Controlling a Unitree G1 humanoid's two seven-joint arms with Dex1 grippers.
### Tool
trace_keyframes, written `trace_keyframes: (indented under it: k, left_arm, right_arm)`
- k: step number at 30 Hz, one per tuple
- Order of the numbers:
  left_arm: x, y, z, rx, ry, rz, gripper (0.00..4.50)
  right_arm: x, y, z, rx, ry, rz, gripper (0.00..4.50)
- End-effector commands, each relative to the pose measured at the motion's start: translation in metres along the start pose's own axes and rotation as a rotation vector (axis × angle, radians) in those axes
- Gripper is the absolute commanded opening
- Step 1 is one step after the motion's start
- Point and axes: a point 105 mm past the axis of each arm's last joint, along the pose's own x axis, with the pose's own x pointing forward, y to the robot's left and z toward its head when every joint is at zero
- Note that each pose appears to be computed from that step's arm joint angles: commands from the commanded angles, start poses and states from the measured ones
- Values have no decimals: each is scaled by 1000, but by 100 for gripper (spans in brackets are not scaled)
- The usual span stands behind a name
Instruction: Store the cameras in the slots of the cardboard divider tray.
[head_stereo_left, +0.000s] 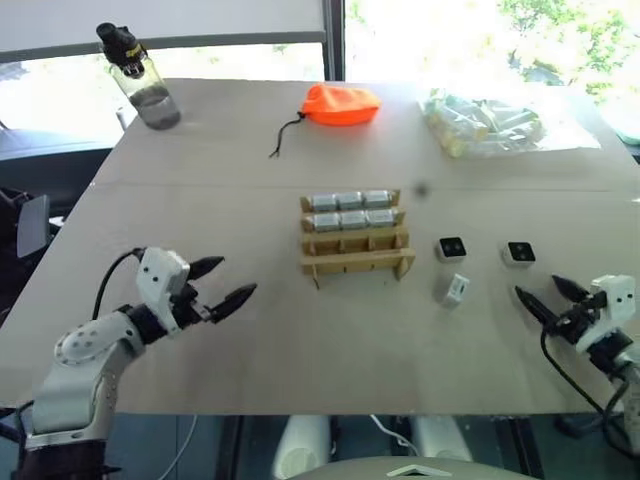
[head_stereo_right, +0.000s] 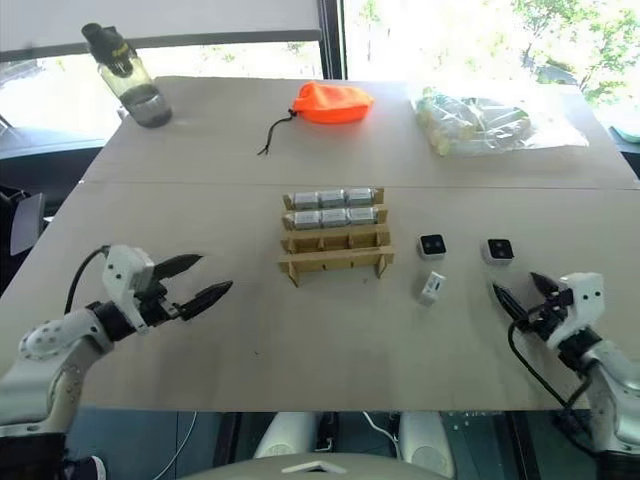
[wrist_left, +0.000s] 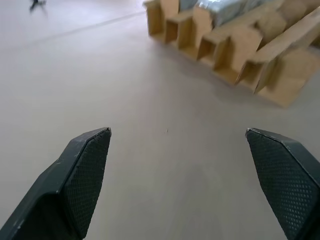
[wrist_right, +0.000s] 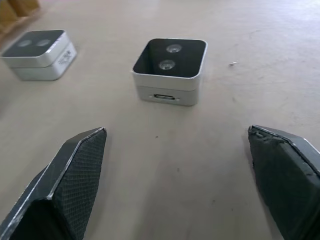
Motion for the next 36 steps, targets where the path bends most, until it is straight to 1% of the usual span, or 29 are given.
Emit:
trace_keyframes:
  k: [1,5,8,10,12,16,22,28,36]
  left_arm:
    - [0,-15,17,100,24,-137,448]
    - [8,-28,47,102,-43,-266,448]
    - [13,-50,83,124,-159,-432,448]
    - [16,-59,105,109,-232,-504,448]
    - [19,-65,114,134,-240,-553,448]
    - [23,-74,118,200,-200,-637,448]
    - [27,-71,114,267,-161,-647,448]
    - [27,-70,112,273,-166,-639,448]
    - [25,-70,111,274,-169,-627,448]
  right_arm:
    - [8,-3,4,-49,-18,-77,450]
    - [19,0,2,-56,-31,-103,450]
    - [30,9,-3,-105,-7,-90,450]
    - [35,9,-3,-110,-13,-110,450]
    - [41,9,-2,-103,-26,-123,450]
    - [51,10,-2,-81,-40,-143,450]
    - [62,28,3,-90,-67,-80,450]
    - [67,40,4,-94,-67,-40,450]
    - [70,44,8,-115,-42,-15,450]
